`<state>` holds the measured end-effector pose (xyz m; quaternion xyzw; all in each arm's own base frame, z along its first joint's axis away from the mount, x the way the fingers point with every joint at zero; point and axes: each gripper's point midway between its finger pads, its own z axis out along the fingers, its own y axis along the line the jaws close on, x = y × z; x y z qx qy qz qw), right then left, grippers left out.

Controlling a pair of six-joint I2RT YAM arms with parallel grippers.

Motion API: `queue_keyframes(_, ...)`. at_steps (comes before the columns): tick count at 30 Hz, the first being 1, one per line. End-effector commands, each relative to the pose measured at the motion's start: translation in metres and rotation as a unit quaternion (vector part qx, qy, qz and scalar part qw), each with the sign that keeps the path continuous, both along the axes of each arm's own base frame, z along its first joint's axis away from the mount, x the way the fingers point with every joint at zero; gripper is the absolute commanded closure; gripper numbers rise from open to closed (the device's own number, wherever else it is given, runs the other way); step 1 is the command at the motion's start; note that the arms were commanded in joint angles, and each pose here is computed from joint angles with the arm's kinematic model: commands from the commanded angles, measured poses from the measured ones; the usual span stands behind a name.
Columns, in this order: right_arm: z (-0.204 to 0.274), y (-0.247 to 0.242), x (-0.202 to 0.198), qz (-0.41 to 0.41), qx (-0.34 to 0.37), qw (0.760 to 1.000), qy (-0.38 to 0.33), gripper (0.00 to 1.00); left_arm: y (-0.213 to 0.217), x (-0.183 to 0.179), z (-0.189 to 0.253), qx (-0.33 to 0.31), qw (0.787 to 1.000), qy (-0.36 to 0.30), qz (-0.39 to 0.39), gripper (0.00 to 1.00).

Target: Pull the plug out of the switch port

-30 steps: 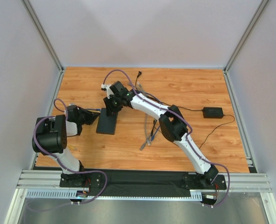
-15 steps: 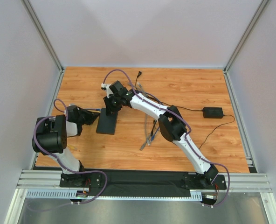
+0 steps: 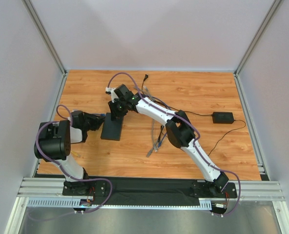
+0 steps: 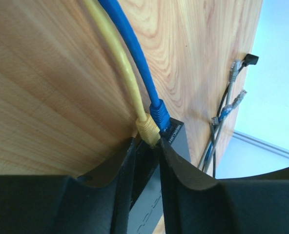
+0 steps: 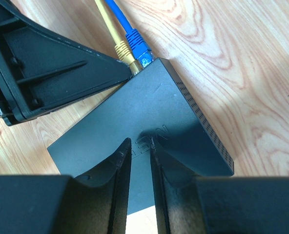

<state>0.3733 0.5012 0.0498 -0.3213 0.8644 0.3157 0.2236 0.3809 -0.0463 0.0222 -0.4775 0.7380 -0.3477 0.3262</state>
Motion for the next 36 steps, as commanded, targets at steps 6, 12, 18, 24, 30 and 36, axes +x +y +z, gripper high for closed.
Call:
queue_keyframes(6, -0.058, -0.032, -0.01, -0.003, -0.084, 0.996, 0.043, 0.75, -0.001, 0.002, -0.001, 0.002, 1.0, -0.009, 0.009, 0.56)
queue_keyframes(12, -0.058, -0.032, -0.009, 0.0, -0.082, 0.996, 0.042, 0.75, 0.001, 0.004, -0.002, -0.004, 1.0, 0.001, 0.016, 0.6)
queue_keyframes(18, -0.054, -0.033, -0.007, 0.001, -0.082, 0.996, 0.039, 0.75, 0.002, 0.005, -0.003, -0.013, 0.999, 0.007, 0.028, 0.64)
queue_keyframes(24, -0.056, -0.036, -0.008, 0.009, -0.088, 0.995, 0.038, 0.75, -0.001, 0.011, -0.002, -0.013, 1.0, -0.007, 0.015, 0.67)
queue_keyframes(30, -0.061, -0.041, -0.006, 0.004, -0.092, 0.995, 0.046, 0.75, 0.001, 0.012, 0.0, -0.003, 1.0, -0.016, 0.015, 0.76)
queue_keyframes(36, -0.066, -0.043, -0.007, -0.006, -0.094, 0.994, 0.058, 0.76, 0.002, 0.01, 0.0, 0.0, 0.999, -0.027, 0.021, 0.91)
